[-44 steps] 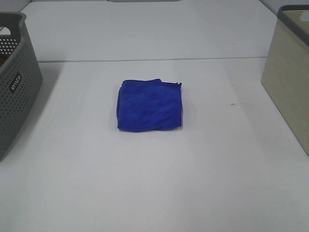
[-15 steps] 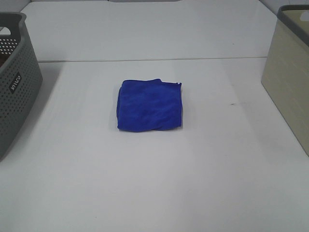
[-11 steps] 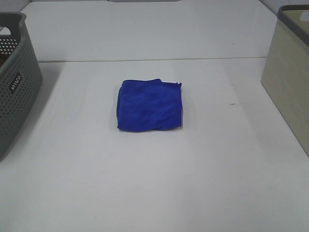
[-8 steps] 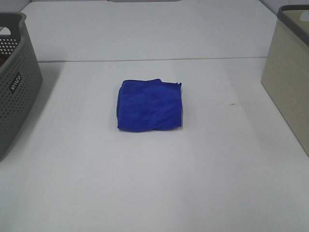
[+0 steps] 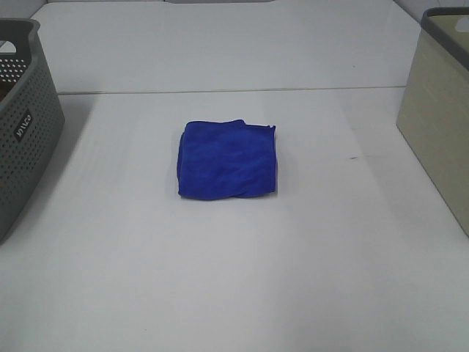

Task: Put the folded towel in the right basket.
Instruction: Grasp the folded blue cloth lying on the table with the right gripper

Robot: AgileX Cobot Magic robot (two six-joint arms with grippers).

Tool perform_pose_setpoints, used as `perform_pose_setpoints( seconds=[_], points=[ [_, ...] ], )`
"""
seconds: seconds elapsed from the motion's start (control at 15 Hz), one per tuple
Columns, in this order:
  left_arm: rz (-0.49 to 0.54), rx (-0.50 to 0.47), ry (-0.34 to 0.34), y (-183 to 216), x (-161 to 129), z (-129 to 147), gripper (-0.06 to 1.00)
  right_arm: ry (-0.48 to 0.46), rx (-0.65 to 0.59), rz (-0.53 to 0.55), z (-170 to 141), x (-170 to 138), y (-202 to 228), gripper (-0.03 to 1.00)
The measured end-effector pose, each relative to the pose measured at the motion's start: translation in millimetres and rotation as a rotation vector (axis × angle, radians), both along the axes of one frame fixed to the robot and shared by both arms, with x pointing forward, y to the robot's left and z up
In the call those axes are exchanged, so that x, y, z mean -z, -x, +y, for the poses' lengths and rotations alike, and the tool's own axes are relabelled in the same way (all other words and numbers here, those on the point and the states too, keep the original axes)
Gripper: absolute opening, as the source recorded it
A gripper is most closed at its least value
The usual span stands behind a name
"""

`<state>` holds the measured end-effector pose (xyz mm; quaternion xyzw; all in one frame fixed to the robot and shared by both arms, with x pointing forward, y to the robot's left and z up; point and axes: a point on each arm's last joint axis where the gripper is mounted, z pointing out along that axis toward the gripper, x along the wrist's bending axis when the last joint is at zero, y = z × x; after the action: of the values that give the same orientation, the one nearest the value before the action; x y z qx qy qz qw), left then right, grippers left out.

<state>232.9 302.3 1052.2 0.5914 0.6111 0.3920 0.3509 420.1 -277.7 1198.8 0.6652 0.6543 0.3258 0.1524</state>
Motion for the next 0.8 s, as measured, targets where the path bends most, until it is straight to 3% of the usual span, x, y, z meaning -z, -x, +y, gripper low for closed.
perform_pose_setpoints(
  seconds=[0.2,0.4,0.53,0.6,0.73,0.8],
  points=[
    [0.000,0.000,0.000,0.0,0.0,0.0,0.98,-0.056,-0.022,0.045,5.4,-5.4,-66.1,0.94],
    [0.000,0.000,0.000,0.0,0.0,0.0,0.98,-0.177,-0.132,0.125,28.8,24.4,-123.6,0.94],
    [0.000,0.000,0.000,0.0,0.0,0.0,0.98,-0.209,-0.232,0.179,73.6,68.1,-162.3,0.92],
    [0.000,0.000,0.000,0.0,0.0,0.0,0.98,-0.283,-0.266,0.279,111.6,125.6,-195.0,0.90],
    [0.000,0.000,0.000,0.0,0.0,0.0,0.98,-0.308,-0.272,0.363,124.3,181.8,-225.9,0.90],
    [0.000,0.000,0.000,0.0,0.0,0.0,0.98,-0.309,-0.271,0.381,126.4,195.1,-233.7,0.90]
  ],
)
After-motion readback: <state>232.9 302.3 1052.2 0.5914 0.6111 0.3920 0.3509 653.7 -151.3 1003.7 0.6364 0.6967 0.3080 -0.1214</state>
